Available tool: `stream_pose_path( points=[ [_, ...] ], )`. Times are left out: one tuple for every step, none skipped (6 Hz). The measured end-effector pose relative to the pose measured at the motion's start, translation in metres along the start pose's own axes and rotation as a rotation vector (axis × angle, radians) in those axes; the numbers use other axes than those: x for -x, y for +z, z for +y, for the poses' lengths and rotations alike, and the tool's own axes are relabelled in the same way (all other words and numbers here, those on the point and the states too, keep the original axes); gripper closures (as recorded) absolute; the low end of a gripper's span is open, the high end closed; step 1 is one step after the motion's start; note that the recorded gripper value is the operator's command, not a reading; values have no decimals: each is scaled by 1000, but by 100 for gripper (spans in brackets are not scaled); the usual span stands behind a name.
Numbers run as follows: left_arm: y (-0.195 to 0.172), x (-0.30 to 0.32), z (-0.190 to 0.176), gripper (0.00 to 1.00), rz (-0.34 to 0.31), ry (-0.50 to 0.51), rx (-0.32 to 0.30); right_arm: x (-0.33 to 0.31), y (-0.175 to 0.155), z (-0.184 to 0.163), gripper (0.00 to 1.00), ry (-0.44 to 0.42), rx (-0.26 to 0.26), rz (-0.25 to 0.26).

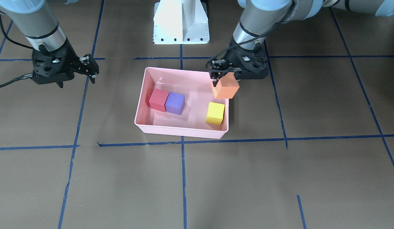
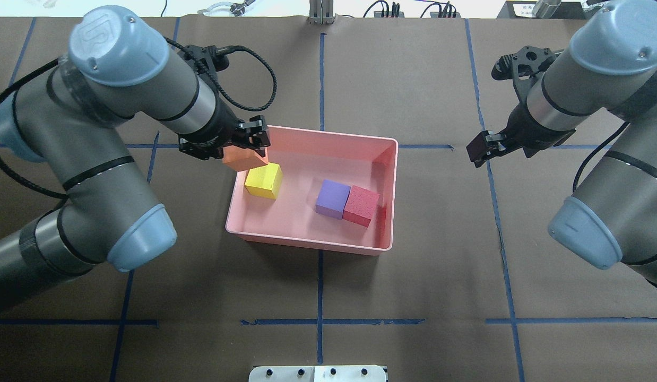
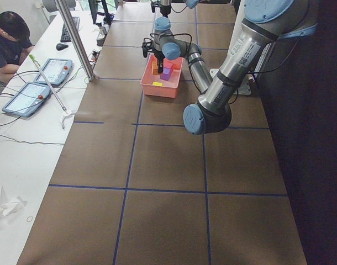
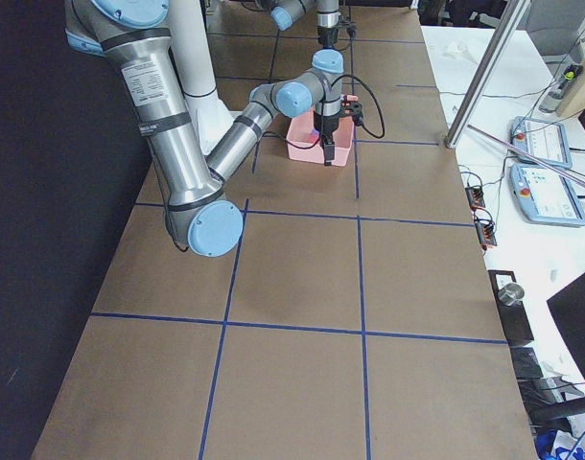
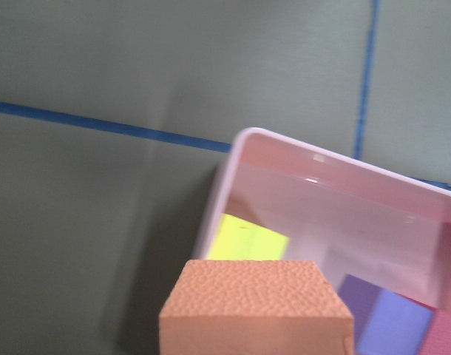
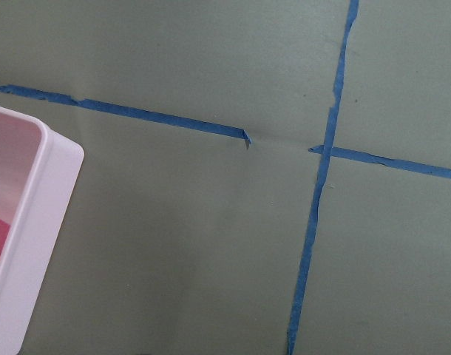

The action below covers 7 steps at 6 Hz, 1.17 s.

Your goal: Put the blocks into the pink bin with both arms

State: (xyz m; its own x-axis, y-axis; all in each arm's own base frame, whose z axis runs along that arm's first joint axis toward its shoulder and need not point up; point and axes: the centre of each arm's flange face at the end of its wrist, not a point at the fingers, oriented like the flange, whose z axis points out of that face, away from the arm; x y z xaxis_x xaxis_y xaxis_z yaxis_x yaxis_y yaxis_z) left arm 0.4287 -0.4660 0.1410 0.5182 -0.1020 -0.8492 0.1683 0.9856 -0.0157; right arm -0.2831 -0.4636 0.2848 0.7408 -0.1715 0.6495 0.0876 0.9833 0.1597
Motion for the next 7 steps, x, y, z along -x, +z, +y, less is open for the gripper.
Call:
stream_pose_path(
  points=[
    [16,-35,6,26,-9,23,-10,-5,-1,-1,0,-6,1,0],
    [34,-54,9,17,-30,33,-10,-7,-1,-1,0,-10,2,0],
    [46,-54,9,15,-51,33,-7,-7,-2,0,0,-12,2,-1],
    [51,-48,9,12,-63,38,-3,-7,-2,0,0,-13,1,-2],
    [55,-42,9,1,-72,47,0,-7,-2,1,0,-12,1,-2],
    [56,-30,9,0,-79,56,3,-12,-3,2,0,-17,1,0],
    [48,-4,11,0,-93,108,6,-29,-5,4,0,-31,5,2]
  ],
)
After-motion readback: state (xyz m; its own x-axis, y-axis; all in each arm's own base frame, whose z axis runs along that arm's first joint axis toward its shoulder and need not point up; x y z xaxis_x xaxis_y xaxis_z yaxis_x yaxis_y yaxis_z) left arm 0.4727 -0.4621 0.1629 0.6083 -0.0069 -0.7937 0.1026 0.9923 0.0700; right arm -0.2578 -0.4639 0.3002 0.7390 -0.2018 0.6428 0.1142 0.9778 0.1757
